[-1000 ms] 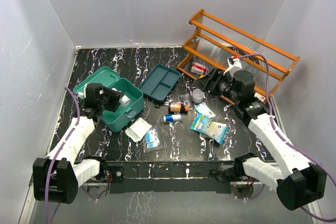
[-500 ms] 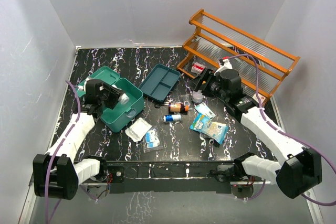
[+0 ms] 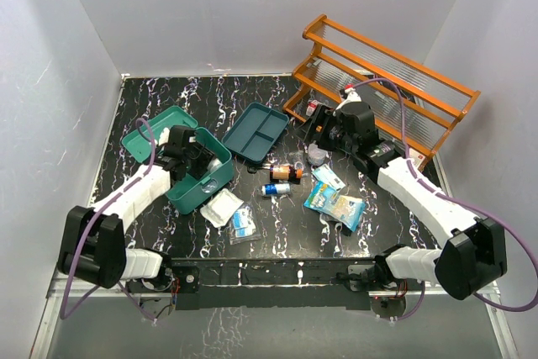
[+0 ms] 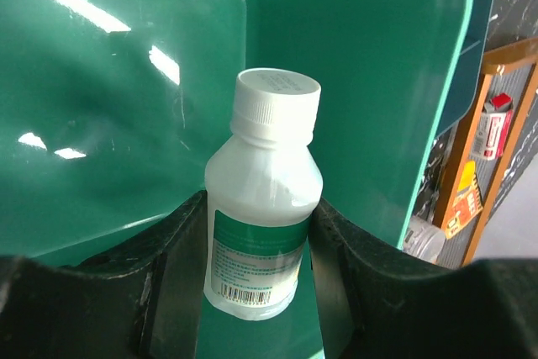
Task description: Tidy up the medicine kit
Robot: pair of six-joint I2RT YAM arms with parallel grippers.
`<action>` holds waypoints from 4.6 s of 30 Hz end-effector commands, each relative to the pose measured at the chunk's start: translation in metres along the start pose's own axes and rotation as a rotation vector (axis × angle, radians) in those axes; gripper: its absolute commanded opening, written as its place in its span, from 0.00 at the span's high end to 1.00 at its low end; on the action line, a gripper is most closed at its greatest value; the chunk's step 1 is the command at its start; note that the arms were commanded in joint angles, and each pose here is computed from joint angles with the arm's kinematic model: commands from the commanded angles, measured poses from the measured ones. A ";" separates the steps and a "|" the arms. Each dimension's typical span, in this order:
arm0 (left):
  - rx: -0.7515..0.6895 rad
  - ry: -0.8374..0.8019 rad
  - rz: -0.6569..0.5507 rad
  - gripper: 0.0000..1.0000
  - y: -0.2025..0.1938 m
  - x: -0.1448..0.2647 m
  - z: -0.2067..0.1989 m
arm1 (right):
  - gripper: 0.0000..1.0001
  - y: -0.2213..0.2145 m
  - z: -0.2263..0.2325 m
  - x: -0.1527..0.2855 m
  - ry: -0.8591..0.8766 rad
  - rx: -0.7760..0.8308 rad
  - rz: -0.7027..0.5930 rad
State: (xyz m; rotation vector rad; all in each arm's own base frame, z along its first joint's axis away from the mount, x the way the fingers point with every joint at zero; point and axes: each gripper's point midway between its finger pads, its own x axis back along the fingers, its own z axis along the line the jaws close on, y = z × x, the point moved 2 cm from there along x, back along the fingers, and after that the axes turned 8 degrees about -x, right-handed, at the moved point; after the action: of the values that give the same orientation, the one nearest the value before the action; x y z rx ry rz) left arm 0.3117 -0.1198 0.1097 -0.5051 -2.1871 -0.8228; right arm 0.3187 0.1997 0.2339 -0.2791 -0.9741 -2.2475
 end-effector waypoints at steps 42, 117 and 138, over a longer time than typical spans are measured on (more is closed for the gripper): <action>-0.180 -0.033 -0.049 0.46 0.032 0.032 -0.037 | 0.33 0.008 0.024 -0.013 0.001 0.034 -0.034; -1.928 -0.785 0.596 0.33 -0.173 -0.055 -0.131 | 0.39 0.122 0.032 0.063 -0.122 0.259 -0.468; -1.979 -0.691 0.601 0.53 -0.169 -0.067 -0.116 | 0.40 0.117 0.030 0.062 -0.115 0.259 -0.455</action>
State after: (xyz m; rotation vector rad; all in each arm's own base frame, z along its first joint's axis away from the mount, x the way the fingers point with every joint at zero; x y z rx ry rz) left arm 0.3196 -0.3280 0.0466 -2.3705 -0.6859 -2.3821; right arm 0.3440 0.1315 0.3161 -0.2004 -1.4979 -2.4197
